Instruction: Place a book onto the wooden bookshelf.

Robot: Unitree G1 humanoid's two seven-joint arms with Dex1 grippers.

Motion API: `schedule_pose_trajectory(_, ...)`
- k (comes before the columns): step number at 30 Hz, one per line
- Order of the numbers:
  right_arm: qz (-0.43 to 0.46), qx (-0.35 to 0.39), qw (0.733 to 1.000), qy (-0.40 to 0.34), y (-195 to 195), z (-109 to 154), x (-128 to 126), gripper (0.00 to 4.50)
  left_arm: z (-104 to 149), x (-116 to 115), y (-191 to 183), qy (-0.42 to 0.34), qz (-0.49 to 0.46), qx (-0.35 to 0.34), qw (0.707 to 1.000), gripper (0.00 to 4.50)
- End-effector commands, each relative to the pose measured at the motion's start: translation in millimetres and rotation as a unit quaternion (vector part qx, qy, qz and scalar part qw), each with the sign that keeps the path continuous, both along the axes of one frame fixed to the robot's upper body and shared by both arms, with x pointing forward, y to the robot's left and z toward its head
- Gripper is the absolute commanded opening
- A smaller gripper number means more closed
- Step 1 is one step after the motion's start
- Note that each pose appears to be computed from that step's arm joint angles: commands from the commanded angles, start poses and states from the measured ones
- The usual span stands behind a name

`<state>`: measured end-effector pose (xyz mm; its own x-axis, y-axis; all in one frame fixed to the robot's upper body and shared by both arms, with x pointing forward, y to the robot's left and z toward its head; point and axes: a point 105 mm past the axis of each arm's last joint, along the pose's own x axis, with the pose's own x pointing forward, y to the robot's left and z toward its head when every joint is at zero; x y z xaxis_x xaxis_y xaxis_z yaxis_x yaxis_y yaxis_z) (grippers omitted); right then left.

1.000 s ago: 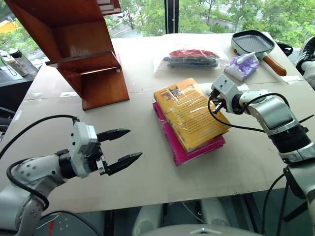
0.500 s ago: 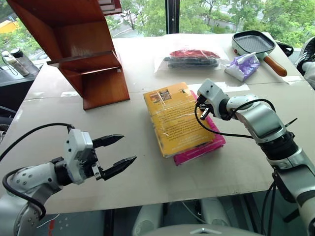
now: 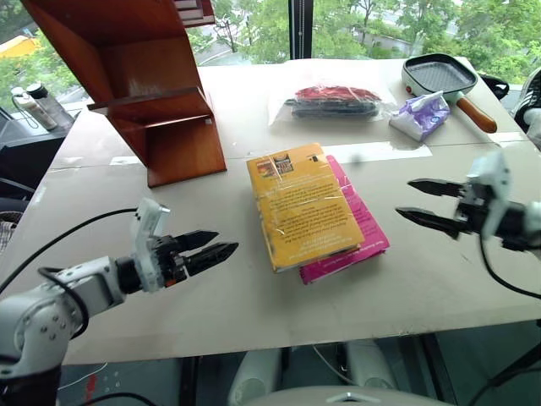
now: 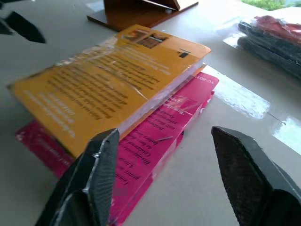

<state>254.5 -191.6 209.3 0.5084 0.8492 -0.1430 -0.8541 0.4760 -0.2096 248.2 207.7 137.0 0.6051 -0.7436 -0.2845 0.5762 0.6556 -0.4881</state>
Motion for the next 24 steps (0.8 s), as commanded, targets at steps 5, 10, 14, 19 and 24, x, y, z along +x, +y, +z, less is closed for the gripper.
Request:
schedule_pose_trajectory(5, 0.049, 0.019, 0.998, -0.044, 13, 28, -49, 4.47, -6, 30, -10, 0.127, 0.006, -0.109, 0.986, 4.5)
schedule_pose_trajectory(10, 0.024, 0.018, 0.998, -0.052, 21, 25, -55, 4.47, -12, 56, -29, 0.178, 0.007, -0.156, 0.971, 4.5)
schedule_pose_trajectory(14, 0.011, 0.013, 0.998, -0.054, 26, 23, -61, 4.47, -21, 73, -48, 0.203, 0.005, -0.185, 0.962, 4.5)
schedule_pose_trajectory(19, -0.003, 0.013, 0.998, -0.053, 29, 21, -66, 4.47, -26, 86, -73, 0.218, -0.016, -0.227, 0.949, 4.5)
schedule_pose_trajectory(24, -0.007, 0.012, 0.999, -0.047, 33, 17, -69, 4.5, -31, 87, -84, 0.223, -0.037, -0.249, 0.942, 3.27)
